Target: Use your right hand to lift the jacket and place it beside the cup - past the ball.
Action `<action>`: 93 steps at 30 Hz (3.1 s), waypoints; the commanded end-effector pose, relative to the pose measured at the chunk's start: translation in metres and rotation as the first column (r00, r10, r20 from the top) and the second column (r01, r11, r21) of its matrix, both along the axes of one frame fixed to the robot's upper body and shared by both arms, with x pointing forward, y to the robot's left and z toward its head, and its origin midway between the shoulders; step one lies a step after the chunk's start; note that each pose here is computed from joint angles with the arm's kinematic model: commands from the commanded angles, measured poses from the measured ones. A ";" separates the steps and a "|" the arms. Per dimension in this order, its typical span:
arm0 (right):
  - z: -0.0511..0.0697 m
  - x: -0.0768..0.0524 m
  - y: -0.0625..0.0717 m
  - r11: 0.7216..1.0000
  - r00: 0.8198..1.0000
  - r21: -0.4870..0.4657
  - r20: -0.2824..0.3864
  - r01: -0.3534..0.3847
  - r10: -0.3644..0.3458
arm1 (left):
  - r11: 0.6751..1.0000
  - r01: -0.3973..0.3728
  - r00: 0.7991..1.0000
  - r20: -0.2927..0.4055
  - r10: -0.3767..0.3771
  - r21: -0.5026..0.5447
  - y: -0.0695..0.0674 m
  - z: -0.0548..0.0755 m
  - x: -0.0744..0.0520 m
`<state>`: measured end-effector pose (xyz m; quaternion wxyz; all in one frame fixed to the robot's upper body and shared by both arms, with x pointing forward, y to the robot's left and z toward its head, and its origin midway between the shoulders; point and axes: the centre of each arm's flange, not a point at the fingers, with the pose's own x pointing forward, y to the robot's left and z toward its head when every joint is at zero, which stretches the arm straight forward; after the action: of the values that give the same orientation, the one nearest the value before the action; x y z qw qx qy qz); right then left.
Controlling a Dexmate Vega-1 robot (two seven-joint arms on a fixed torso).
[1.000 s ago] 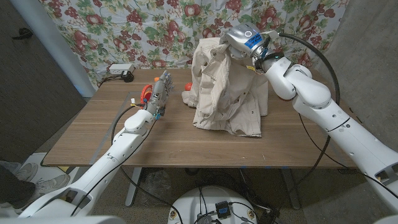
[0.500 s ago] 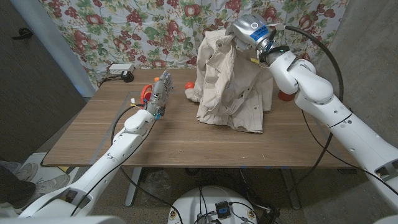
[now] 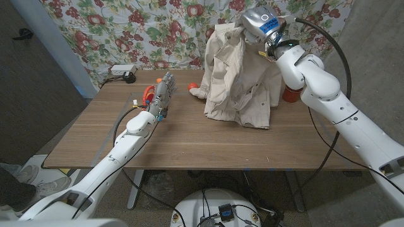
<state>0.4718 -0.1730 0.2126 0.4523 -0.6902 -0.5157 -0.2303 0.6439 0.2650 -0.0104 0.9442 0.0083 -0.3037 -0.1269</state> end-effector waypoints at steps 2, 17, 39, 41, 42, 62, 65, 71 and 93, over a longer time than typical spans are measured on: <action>0.014 0.003 -0.011 0.999 1.000 0.042 0.021 0.021 -0.022 | 1.000 0.002 1.000 -0.005 -0.002 0.002 -0.001 0.001 0.003; 0.032 0.005 -0.019 0.995 0.996 0.082 0.059 0.056 -0.061 | 1.000 -0.002 1.000 -0.005 0.002 0.006 -0.001 0.004 0.007; 0.056 0.007 -0.038 0.984 0.985 0.137 0.112 0.116 -0.132 | 1.000 -0.005 1.000 -0.012 0.005 0.003 -0.004 0.006 0.014; 0.058 0.007 -0.040 0.982 0.983 0.143 0.118 0.121 -0.138 | 1.000 -0.006 1.000 -0.011 0.006 0.004 -0.004 0.006 0.014; 0.059 0.007 -0.041 0.981 0.982 0.146 0.122 0.124 -0.142 | 1.000 -0.005 1.000 -0.012 0.005 0.005 -0.004 0.006 0.015; 0.081 0.002 -0.055 0.967 0.963 0.190 0.177 0.169 -0.203 | 1.000 -0.004 1.000 -0.016 0.004 0.002 -0.005 0.006 0.018; 0.084 0.001 -0.057 0.963 0.956 0.205 0.195 0.178 -0.218 | 1.000 -0.006 1.000 -0.014 0.006 0.002 -0.005 0.006 0.018; 0.090 -0.001 -0.060 0.954 0.939 0.231 0.239 0.191 -0.246 | 1.000 -0.009 1.000 -0.015 0.009 0.000 -0.004 0.006 0.018; 0.105 -0.004 -0.072 0.934 0.903 0.277 0.300 0.226 -0.308 | 1.000 -0.013 1.000 -0.014 0.013 -0.002 -0.006 0.008 0.020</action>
<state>0.4691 -0.2372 0.3105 0.4086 -0.6473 -0.4655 -0.4443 0.6633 0.2605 -0.0029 0.9468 0.0089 -0.2976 -0.1225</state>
